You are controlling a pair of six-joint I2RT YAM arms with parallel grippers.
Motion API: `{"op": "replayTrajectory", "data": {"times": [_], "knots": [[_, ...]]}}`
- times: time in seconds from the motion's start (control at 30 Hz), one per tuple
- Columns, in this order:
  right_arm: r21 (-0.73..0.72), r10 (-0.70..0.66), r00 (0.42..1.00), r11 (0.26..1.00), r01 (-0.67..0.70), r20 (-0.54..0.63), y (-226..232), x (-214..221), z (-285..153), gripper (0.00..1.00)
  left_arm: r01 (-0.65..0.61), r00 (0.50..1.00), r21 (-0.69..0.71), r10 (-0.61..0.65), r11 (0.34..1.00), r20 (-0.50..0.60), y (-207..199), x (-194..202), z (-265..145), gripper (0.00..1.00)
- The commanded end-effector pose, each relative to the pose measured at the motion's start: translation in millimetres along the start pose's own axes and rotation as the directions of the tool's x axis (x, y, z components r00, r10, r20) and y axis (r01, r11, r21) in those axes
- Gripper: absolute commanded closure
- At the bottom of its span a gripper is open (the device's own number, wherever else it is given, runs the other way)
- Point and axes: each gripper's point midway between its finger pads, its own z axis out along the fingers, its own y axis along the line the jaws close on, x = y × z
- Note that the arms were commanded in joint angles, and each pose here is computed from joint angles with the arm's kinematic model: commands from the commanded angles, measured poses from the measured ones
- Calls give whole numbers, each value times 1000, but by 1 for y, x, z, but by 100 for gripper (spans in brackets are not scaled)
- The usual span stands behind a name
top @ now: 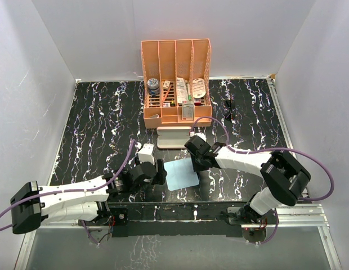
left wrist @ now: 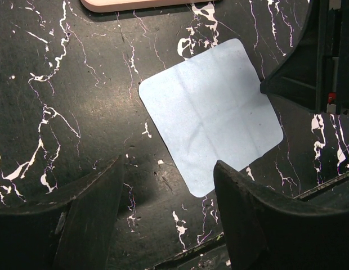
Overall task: Organize the sunglasses
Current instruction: Fold the glasses cleaning cloth at the center of the board.
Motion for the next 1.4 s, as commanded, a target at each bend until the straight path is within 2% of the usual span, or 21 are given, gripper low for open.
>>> {"op": "replayTrajectory", "data": {"times": [0.0,0.47,1.37], "knots": [[5,-30,999,1000,30,25,3,-10,-4,86,11,1000,-6,-11,1000,17,4,-1,-3,37],[-60,-1,999,998,3,47,16,-17,-11,80,19,1000,-2,-19,1000,9,4,2,-2,37],[76,-1,1000,997,0,11,3,0,1,82,51,998,-10,-50,999,34,9,-3,-8,36]]}}
